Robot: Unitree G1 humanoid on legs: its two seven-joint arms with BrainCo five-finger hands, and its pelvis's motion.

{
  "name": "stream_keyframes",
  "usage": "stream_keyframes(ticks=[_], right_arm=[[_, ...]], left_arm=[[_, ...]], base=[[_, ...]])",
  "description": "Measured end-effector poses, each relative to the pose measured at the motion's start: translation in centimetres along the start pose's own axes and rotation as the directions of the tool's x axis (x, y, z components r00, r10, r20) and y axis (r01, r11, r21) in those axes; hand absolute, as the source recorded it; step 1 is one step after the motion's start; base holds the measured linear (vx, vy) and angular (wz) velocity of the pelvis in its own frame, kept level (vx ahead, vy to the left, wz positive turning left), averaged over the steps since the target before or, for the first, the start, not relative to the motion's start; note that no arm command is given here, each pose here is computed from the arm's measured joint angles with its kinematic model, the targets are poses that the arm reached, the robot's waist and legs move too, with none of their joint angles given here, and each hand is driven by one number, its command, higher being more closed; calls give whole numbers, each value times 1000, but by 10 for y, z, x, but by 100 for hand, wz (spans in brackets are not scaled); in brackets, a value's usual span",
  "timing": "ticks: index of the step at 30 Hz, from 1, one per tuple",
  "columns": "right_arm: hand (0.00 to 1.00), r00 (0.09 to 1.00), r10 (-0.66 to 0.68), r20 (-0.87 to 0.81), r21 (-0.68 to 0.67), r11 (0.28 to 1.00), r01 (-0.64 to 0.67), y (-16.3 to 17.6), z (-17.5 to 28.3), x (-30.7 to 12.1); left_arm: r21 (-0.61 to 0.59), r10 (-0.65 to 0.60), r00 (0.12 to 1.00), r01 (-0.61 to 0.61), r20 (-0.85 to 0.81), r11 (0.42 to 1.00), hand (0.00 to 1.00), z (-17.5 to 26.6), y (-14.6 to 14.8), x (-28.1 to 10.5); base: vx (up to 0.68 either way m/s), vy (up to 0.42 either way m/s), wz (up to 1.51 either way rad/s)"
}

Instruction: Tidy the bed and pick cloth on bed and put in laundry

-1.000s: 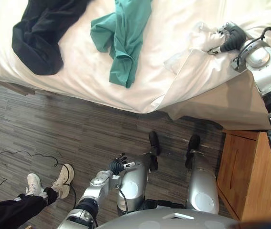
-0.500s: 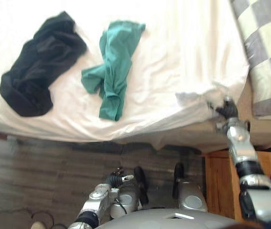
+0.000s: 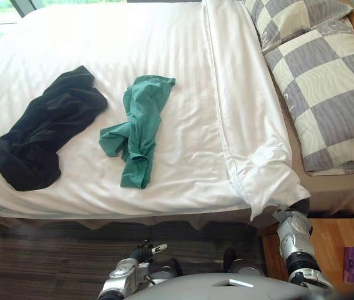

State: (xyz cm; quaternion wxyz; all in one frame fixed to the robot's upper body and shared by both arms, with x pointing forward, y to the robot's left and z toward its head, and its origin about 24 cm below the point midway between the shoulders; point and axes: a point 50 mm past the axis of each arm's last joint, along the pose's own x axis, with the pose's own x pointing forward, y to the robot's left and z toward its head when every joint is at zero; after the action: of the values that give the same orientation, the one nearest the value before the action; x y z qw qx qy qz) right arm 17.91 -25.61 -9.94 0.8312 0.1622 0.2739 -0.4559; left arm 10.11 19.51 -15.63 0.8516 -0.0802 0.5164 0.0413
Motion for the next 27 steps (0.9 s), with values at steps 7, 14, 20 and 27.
stream_keyframes(ticks=[7, 14, 20, 27], right_arm=[[0, 869, -492, 50, 216, 855, 471, -107, 24, -3], [100, 772, -191, 606, 178, 979, 101, -57, 156, -20], [100, 678, 316, 664, 10, 903, -430, 10, 177, -37], [100, 309, 558, 770, 19, 464, -886, 99, 244, -87]], left_arm=[[-75, 26, 998, -30, -50, 997, 0, -17, 5, -5], [-55, 48, 995, -53, -88, 997, 0, -32, 15, -13], [1, 56, 987, -57, -153, 998, 0, -50, 20, -19], [36, 3, 995, 0, -96, 999, 0, -29, 10, -11]], base=[[-2, -39, -21], [-79, -9, 4], [-45, -3, 9], [-43, 27, 14]])
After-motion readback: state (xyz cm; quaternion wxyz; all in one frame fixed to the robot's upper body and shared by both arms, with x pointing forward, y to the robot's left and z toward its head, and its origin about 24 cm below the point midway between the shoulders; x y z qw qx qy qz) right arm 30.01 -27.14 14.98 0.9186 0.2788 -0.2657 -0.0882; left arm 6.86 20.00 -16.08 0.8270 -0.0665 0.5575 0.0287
